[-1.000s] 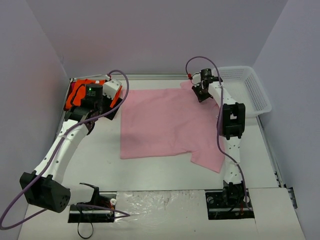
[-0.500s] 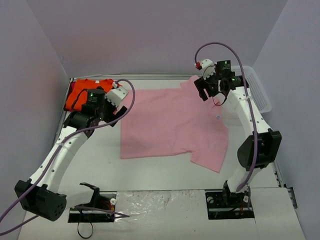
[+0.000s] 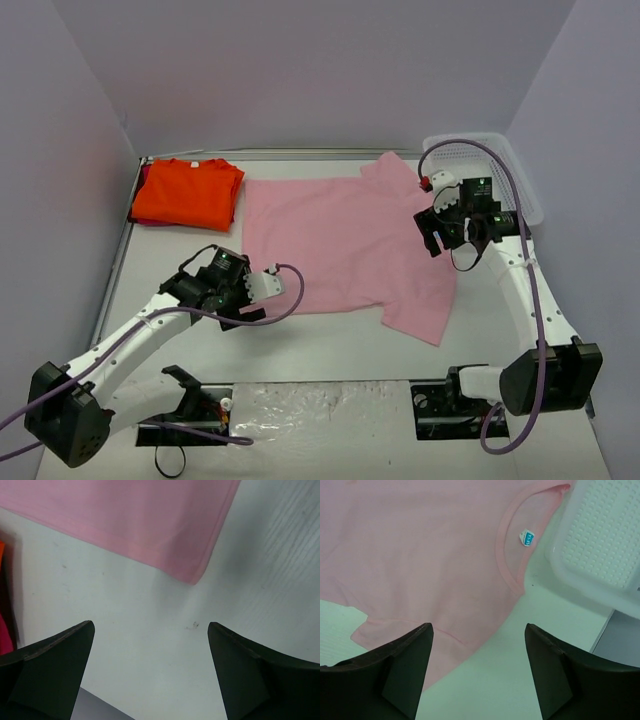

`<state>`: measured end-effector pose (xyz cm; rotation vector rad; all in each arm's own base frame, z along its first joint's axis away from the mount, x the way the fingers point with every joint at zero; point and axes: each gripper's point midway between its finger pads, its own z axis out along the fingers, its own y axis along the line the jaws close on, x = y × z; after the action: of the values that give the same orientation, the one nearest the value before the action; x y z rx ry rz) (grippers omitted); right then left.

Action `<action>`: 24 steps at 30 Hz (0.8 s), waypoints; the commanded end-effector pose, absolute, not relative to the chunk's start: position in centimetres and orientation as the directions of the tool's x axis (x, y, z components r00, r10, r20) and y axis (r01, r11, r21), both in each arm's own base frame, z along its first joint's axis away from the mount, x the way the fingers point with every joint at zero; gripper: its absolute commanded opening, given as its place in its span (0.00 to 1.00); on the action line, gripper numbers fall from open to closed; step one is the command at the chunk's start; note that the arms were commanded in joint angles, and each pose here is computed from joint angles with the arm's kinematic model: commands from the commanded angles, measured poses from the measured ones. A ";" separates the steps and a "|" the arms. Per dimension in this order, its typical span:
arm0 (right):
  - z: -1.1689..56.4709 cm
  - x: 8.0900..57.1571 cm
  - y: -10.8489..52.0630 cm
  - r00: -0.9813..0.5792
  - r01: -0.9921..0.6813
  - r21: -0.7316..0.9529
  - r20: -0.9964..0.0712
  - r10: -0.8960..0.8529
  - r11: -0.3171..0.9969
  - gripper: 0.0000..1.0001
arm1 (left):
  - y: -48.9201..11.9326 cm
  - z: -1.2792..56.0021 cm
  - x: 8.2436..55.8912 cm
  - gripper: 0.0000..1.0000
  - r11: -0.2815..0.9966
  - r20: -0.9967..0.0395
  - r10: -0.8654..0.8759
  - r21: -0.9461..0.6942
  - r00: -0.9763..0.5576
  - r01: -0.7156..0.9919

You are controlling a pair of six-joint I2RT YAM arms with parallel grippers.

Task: Fold and stack the t-shirts
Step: Flatten out the tshirt, then grap the side of the flattened tshirt closest away from the robot with both arms

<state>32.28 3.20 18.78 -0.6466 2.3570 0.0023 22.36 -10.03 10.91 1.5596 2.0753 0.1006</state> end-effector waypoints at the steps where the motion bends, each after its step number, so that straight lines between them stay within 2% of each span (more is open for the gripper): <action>1: 18.3 31.0 2.8 -0.672 -0.403 -0.152 -0.620 -0.405 0.902 0.70 | -10.3 9.5 22.7 0.97 0.254 -0.350 0.930 0.402 -0.109 0.880; 6: 17.8 30.3 1.5 -0.697 -0.353 -0.155 -0.614 -0.370 0.923 0.71 | -10.8 7.2 21.9 0.96 0.215 -0.352 0.932 0.355 -0.083 0.910; 19: 17.6 30.5 0.5 -0.717 -0.316 -0.133 -0.615 -0.328 0.939 0.71 | -12.6 4.9 23.0 0.96 0.227 -0.396 0.915 0.333 -0.083 0.915; 23: 17.4 30.3 0.4 -0.719 -0.319 -0.136 -0.611 -0.333 0.938 0.71 | -13.0 3.8 23.2 0.99 0.224 -0.386 0.918 0.320 -0.089 0.920; 24: 17.4 30.3 0.4 -0.718 -0.318 -0.136 -0.612 -0.333 0.938 0.71 | -12.9 3.6 23.2 0.93 0.221 -0.377 0.922 0.320 -0.091 0.921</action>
<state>30.58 0.70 17.38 -0.4756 2.4235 -0.0199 22.61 -11.94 3.45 1.7106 2.0380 0.0140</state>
